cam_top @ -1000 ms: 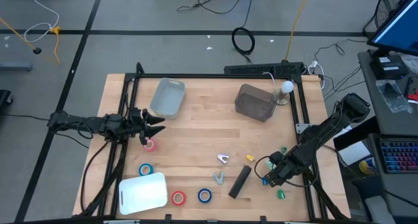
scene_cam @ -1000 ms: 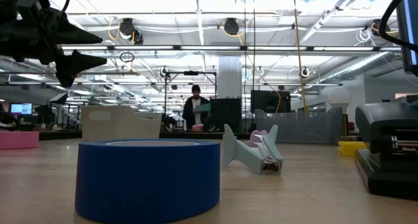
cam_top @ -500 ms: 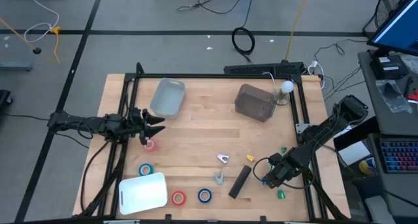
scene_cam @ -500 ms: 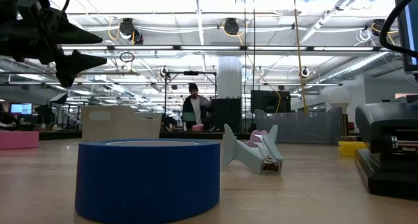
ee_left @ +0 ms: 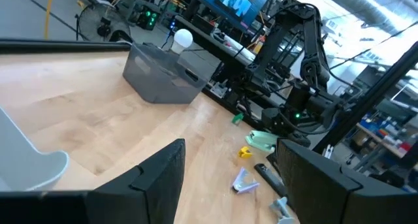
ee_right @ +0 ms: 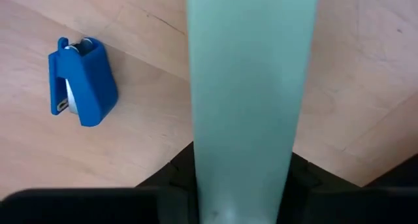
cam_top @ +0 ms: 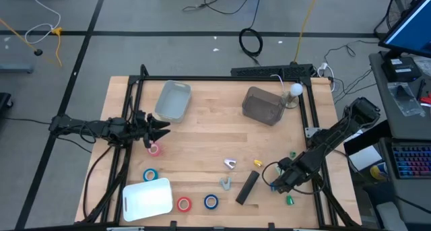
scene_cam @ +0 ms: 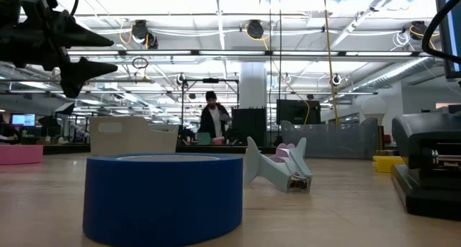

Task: Pick and place Stapler, Stapler remover, tape
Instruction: Put the green stapler into the gray bin

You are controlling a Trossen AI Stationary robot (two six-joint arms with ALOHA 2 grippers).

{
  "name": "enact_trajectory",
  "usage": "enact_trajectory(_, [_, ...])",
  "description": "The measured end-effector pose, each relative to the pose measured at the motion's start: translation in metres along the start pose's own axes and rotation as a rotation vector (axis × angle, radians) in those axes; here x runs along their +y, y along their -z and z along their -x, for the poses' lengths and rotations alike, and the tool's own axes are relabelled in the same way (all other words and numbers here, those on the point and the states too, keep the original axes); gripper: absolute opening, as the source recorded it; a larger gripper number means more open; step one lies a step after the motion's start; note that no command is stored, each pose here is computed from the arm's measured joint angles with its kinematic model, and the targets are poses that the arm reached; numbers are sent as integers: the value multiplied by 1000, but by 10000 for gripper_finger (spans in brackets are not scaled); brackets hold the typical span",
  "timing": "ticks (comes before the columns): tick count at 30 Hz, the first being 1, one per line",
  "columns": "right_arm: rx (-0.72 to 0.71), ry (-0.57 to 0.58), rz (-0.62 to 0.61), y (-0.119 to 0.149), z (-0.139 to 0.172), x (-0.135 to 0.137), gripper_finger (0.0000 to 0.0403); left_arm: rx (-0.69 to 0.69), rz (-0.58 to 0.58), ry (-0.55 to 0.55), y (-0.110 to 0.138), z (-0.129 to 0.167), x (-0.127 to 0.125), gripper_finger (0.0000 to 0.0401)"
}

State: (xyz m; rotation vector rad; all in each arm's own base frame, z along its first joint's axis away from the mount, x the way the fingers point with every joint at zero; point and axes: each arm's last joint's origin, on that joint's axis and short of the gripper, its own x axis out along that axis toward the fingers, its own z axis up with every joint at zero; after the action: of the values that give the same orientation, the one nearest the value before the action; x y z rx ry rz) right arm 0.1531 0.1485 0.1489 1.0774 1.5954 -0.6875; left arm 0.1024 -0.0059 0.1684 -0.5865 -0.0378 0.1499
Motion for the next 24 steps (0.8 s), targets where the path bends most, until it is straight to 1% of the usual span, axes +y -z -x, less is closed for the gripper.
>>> enact_trajectory(5, [-13, -14, 24, 0, 7, -4, 117, -14, 31, 10, -1, 0, -1, 244])
enact_trajectory(10, [-10, -44, 42, 2, 15, -6, 110, -86, 51, 53, -9, 0, -5, 244])
enact_trajectory(14, [-49, -101, 50, 1, 21, -6, 110, -163, 76, 95, -16, 2, -10, 244])
enact_trajectory(18, [-79, -153, 39, -1, 27, -4, 112, -231, 95, 101, -22, 3, -12, 244])
enact_trajectory(24, [-112, -259, 66, -9, 34, 4, 110, -272, 64, 113, -25, 3, -14, 244])
